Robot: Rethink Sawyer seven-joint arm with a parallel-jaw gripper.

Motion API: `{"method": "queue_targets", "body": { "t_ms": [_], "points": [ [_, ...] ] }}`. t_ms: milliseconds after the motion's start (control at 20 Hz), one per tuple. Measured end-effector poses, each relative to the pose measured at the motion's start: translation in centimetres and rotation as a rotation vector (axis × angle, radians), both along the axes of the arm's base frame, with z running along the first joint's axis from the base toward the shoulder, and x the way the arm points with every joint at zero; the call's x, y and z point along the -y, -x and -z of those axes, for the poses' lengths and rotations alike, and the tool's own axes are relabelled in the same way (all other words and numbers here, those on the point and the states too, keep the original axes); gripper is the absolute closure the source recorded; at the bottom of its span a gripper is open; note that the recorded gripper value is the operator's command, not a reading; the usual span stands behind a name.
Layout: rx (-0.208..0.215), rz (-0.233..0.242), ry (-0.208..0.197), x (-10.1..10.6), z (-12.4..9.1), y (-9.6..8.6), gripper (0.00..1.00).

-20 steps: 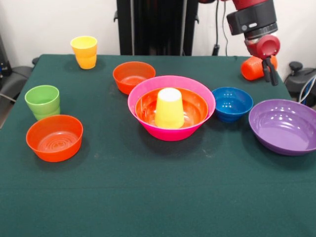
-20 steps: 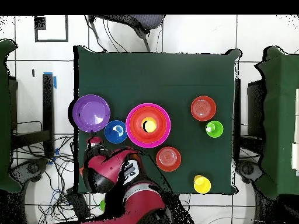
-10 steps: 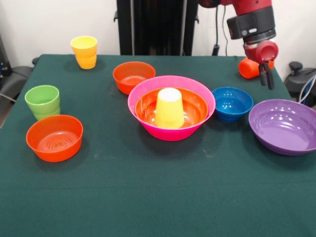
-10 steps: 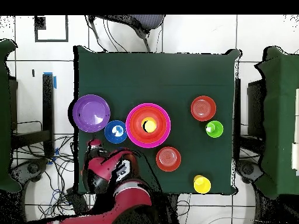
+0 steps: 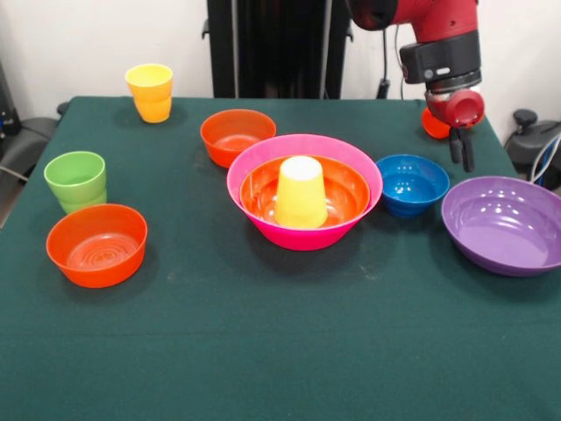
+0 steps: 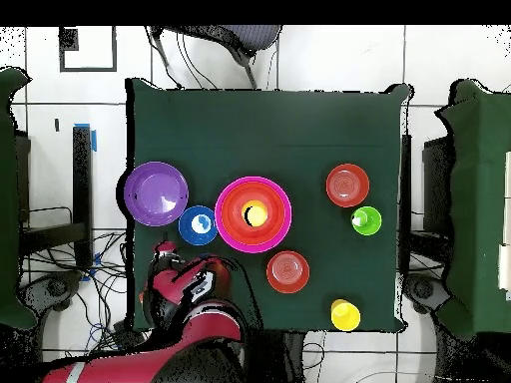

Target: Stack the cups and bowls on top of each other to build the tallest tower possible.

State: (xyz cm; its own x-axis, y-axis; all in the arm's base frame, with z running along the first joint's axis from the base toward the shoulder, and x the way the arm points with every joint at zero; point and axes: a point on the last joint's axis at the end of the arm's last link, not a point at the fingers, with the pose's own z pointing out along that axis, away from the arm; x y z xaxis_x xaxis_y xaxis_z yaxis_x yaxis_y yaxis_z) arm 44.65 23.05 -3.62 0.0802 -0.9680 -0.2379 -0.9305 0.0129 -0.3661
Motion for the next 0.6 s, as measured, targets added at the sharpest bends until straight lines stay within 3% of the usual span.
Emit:
{"method": "queue_targets", "body": {
  "t_ms": [600],
  "points": [
    [0.039, 0.040, 0.008, 0.2, -0.6, -2.1, 0.00]
  ]
}}
